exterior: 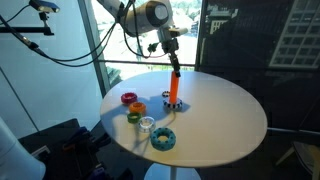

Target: Slide the ring holder to the right, pick up the blue ring and put it on the ring holder

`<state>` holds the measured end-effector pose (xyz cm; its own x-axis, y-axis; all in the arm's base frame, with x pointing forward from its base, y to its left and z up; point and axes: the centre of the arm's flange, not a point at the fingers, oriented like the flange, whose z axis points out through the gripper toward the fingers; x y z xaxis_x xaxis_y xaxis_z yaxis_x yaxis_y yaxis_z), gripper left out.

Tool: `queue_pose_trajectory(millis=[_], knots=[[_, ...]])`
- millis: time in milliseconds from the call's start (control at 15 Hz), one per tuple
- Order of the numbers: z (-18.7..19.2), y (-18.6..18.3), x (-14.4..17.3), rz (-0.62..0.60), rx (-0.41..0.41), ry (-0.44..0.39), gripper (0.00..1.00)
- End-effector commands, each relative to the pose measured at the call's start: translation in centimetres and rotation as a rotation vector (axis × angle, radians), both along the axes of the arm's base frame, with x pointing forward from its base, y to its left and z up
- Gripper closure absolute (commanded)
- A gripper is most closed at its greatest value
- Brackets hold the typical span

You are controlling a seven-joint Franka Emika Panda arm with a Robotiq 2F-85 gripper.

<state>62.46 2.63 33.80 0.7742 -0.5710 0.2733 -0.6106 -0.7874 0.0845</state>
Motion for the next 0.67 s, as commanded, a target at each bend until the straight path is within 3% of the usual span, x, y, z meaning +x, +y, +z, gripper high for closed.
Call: queue_pose_trajectory(millis=[0,600], knots=[[1.2,-0.4,-2.4,-0.006,0.004,0.010,0.80],[0.4,-0.1,-6.0,0.013,0.038,-0.080,0.80]])
